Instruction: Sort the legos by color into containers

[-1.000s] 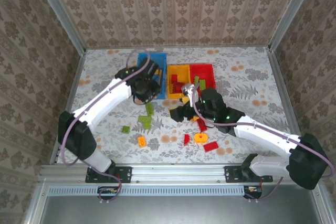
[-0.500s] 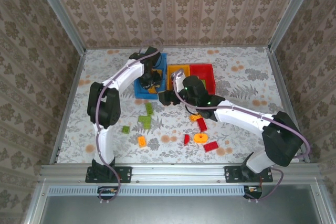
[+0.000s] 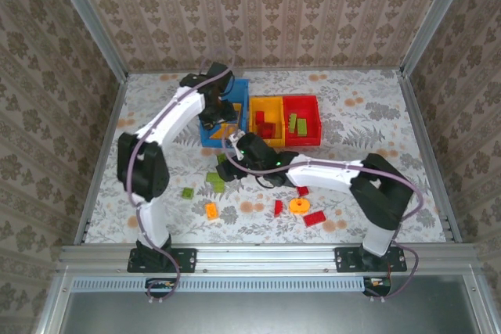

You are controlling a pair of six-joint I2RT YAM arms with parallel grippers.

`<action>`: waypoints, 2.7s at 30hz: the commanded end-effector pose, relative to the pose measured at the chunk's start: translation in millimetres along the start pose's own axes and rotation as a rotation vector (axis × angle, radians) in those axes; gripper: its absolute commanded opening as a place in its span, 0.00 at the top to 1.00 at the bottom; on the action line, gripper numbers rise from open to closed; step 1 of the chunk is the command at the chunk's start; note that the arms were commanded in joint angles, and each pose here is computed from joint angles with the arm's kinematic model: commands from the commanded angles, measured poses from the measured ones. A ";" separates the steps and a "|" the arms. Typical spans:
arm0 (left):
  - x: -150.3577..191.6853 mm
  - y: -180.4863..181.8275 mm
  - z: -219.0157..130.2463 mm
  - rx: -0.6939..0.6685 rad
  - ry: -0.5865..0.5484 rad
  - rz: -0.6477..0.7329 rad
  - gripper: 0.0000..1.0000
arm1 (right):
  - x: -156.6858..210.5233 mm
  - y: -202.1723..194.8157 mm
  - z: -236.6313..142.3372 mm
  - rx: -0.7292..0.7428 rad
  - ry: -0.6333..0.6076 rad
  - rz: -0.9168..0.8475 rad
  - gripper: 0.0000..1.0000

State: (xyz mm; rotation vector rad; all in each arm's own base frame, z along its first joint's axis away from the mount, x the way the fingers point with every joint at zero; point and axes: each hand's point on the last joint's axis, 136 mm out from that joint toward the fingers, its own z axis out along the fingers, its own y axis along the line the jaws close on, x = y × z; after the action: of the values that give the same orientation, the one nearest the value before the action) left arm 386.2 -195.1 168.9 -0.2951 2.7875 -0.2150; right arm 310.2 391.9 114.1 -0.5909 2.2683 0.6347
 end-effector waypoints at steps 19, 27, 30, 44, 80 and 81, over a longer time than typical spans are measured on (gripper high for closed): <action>93.4 125.5 -127.5 0.071 -0.184 -0.192 0.32 | 40.0 -28.5 92.2 0.461 0.281 0.100 0.42; 102.9 119.9 -135.4 0.158 -0.206 -0.146 0.32 | 34.2 -21.6 98.3 0.435 0.263 0.099 0.69; 104.1 103.7 -138.7 0.258 -0.219 -0.074 0.33 | 23.5 -15.0 91.6 0.401 0.238 0.091 0.75; 95.5 24.6 -172.1 0.596 -0.221 0.073 0.32 | -56.7 -51.6 -41.9 0.385 -0.015 0.171 0.78; 185.9 -146.6 -38.8 0.602 0.083 0.667 0.29 | -62.2 -261.6 -106.4 0.667 0.043 0.478 0.39; 190.3 -147.5 -34.0 0.592 0.093 0.691 0.29 | -63.8 -257.2 -115.9 0.662 0.024 0.474 0.39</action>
State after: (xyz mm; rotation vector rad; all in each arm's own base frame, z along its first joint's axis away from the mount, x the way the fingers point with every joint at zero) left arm 232.4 -375.2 189.8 0.7053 2.5418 -0.9070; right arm 453.6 142.6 121.1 0.2597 2.5403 0.0118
